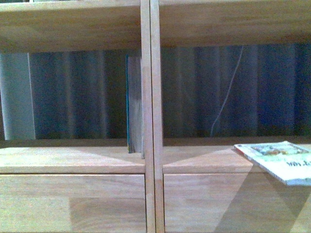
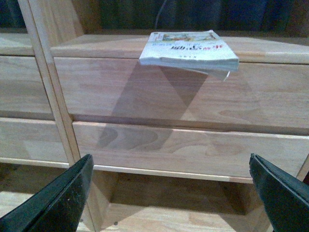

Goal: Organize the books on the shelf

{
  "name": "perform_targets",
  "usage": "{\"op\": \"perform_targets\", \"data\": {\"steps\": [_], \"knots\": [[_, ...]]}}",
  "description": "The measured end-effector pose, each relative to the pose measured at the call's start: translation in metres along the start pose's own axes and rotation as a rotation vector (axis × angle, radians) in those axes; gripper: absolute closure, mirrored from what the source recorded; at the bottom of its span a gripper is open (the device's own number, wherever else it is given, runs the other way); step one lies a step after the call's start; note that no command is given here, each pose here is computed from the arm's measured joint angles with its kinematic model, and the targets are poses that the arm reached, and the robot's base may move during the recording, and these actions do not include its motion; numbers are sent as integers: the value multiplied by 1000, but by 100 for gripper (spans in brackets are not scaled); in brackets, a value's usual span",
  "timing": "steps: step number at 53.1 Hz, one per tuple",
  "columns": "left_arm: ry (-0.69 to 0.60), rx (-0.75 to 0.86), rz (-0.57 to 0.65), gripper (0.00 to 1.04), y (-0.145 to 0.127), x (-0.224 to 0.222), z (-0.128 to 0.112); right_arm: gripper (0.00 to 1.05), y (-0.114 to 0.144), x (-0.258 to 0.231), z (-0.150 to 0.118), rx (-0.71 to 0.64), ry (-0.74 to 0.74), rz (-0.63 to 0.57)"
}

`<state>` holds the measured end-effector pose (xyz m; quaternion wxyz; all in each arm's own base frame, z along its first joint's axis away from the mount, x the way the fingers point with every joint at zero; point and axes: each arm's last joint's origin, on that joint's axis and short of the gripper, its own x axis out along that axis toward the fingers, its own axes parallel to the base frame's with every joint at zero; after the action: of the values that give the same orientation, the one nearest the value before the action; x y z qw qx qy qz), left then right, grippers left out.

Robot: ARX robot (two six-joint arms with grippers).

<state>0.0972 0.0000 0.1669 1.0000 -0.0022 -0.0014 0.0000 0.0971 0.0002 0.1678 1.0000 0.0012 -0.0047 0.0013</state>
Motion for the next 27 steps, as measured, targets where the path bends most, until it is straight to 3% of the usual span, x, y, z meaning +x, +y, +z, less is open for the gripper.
{"op": "perform_targets", "data": {"steps": [16,21,27], "knots": [[0,0,0,7,0,0,0,7,0,0,0,3,-1,-22],[0,0,2,7,0,0,0,7,2,7,6,121,-27,-357],[0,0,0,7,0,0,0,7,3,13,-4,185,104,-747]]}}
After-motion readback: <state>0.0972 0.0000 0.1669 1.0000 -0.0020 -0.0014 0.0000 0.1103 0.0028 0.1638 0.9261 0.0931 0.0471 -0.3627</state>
